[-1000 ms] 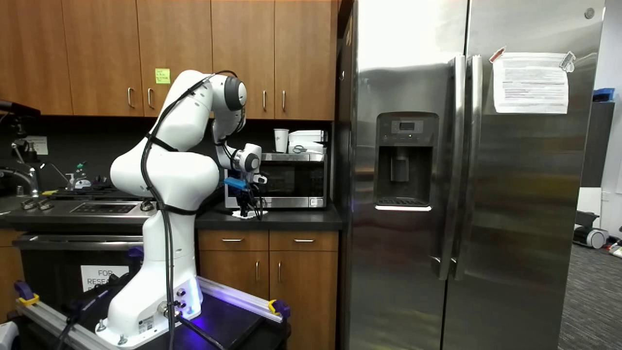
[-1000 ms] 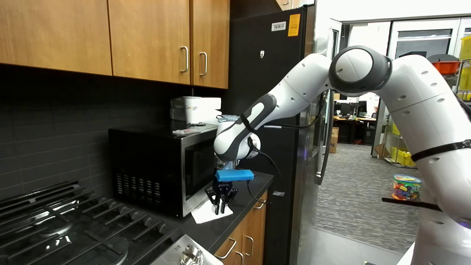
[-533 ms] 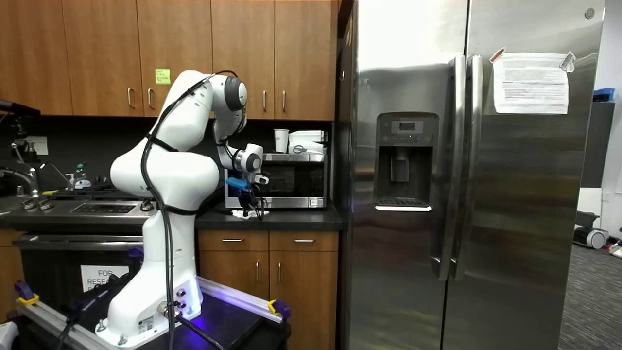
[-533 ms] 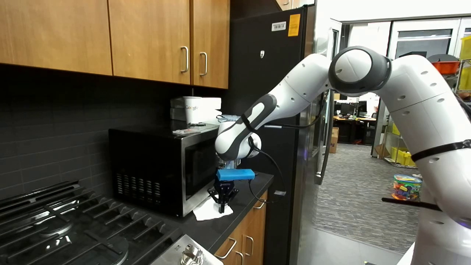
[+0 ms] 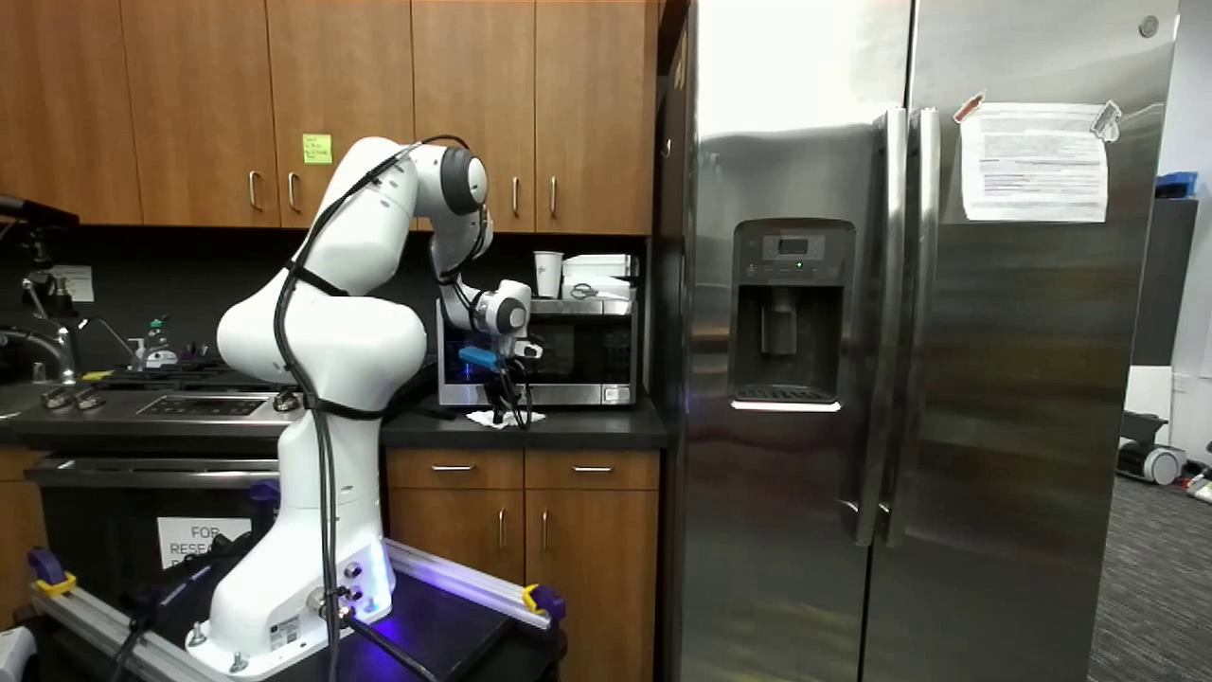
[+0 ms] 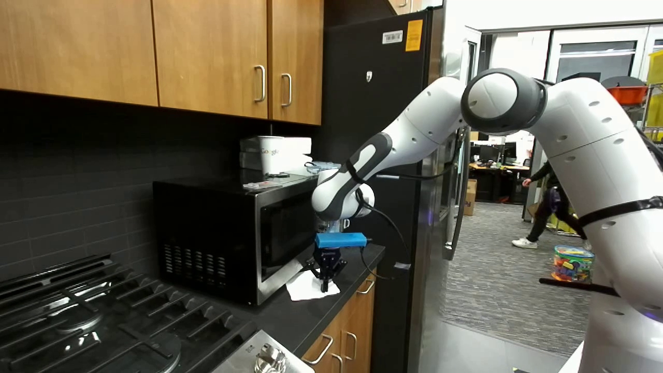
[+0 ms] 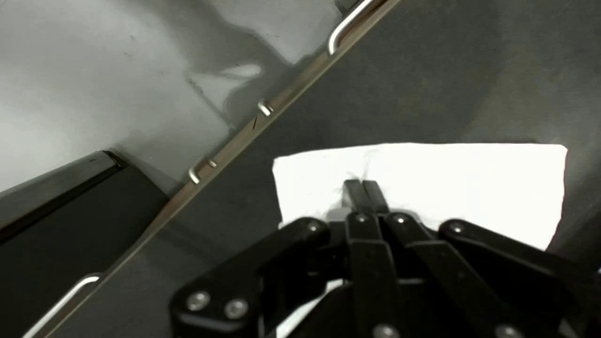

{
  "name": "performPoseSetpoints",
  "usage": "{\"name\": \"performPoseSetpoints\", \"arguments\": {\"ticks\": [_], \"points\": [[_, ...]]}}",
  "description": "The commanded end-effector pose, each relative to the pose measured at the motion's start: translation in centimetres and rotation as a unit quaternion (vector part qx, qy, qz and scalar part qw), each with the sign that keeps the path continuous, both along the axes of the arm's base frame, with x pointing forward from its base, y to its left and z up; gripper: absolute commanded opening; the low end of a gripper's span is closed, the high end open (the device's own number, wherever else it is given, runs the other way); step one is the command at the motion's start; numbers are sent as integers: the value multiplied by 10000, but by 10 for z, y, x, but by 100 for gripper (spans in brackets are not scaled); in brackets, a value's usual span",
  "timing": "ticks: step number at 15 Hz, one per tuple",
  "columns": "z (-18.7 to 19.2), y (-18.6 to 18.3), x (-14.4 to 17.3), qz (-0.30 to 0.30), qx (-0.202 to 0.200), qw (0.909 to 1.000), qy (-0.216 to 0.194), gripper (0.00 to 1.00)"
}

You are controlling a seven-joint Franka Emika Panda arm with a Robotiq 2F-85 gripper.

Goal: Move the paper towel to the right

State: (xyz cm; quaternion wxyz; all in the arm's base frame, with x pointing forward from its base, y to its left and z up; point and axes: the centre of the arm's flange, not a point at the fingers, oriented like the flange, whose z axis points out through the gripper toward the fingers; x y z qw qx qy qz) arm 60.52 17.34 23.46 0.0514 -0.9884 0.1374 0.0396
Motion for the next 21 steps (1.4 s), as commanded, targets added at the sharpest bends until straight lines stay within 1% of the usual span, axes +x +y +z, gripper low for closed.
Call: {"name": "performPoseSetpoints", "arguments": {"ticks": [1, 6, 9, 13, 17, 18, 19, 20, 21], "points": [[5, -30, 8, -256, -155, 9995, 57, 0], [5, -64, 17, -527, -159, 9985, 47, 0], [6, -76, 19, -627, -171, 9979, 28, 0], [9, -79, 18, -649, -181, 9977, 2, 0], [19, -70, 14, -577, -211, 9981, -84, 0], [24, -65, 11, -539, -234, 9982, -129, 26], [31, -58, 7, -477, -274, 9983, -186, 28], [36, -52, 4, -426, -329, 9983, -232, 32], [44, -45, -1, -369, -414, 9980, -291, 39]]}}
